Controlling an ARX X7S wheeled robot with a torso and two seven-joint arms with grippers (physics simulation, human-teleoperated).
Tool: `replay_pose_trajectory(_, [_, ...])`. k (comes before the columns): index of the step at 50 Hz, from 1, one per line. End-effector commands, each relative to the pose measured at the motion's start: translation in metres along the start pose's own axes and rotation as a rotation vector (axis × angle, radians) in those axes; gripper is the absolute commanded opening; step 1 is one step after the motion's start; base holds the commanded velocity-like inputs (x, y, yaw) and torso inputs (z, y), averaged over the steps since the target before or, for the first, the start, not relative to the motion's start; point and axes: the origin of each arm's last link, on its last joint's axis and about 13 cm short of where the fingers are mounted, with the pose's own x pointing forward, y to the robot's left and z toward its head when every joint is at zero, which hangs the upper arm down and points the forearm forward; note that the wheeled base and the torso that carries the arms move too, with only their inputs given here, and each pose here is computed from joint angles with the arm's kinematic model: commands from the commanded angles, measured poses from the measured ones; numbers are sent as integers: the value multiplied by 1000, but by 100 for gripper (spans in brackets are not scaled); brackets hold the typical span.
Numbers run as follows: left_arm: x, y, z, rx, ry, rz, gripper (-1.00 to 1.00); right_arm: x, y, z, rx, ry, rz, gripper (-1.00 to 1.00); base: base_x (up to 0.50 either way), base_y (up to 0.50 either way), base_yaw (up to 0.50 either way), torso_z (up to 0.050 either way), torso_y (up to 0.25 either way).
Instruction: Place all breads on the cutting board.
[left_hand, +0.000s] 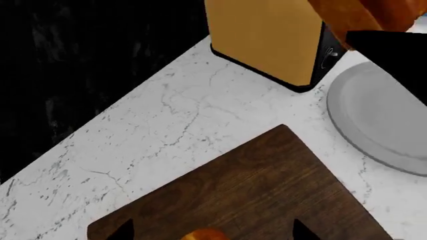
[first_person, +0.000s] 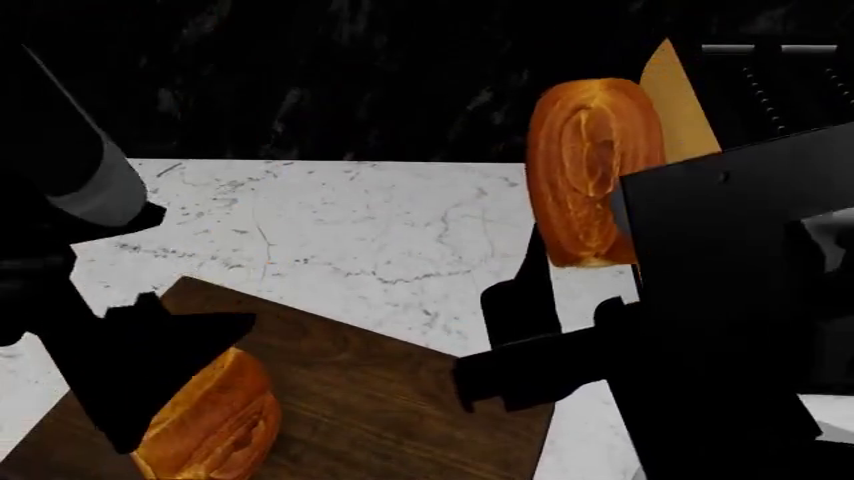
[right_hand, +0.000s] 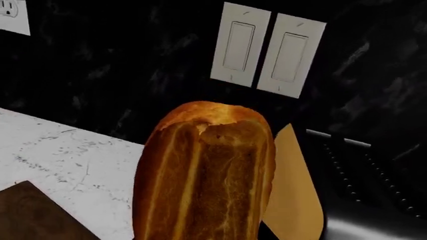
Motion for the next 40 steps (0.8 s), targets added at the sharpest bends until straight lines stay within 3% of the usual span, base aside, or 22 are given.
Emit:
replay_pose_trajectory(1, [-37, 8, 24, -122, -268, -34, 100, 5, -4, 22, -62, 104, 97, -100, 0, 0, 0, 0, 0])
replay_pose_trajectory(6, [-47, 19, 32, -205, -351, 24, 100, 6, -5, 28, -40, 166, 145, -100, 0, 0, 0, 0, 2])
replay_pose_trajectory(10, [-53, 23, 37, -224, -381, 50, 100, 8, -5, 30, -78, 229, 145, -100, 0, 0, 0, 0, 0])
replay_pose_trajectory(11, [-53, 26, 39, -243, -439, 108, 100, 8, -5, 31, -68, 245, 160, -100, 0, 0, 0, 0, 0])
replay_pose_trajectory(14, [-54, 30, 42, -270, -501, 140, 100, 7, -5, 35, -35, 269, 189, -100, 0, 0, 0, 0, 0])
replay_pose_trajectory(15, [-56, 30, 43, -262, -503, 141, 100, 6, -5, 38, 38, 267, 231, -100, 0, 0, 0, 0, 0])
replay_pose_trajectory(16, [-56, 30, 43, -260, -504, 142, 100, 5, -6, 38, -19, 292, 210, -100, 0, 0, 0, 0, 0])
replay_pose_trajectory(21, [-56, 30, 42, -259, -501, 144, 100, 2, -7, 40, -43, 375, 244, -100, 0, 0, 0, 0, 0])
replay_pose_trajectory(22, [-56, 30, 41, -251, -497, 155, 100, 1, -6, 43, -12, 371, 287, -100, 0, 0, 0, 0, 0])
replay_pose_trajectory(23, [-53, 31, 39, -243, -483, 183, 100, 1, -7, 43, -46, 392, 276, -100, 0, 0, 0, 0, 0])
replay_pose_trajectory(34, [-47, 32, 34, -257, -451, 186, 100, 13, -4, 35, 8, 484, 403, -100, 0, 0, 0, 1, 0])
replay_pose_trajectory(40, [-45, 33, 32, -276, -445, 190, 100, 24, -3, 30, 0, 499, 415, -100, 0, 0, 0, 0, 0])
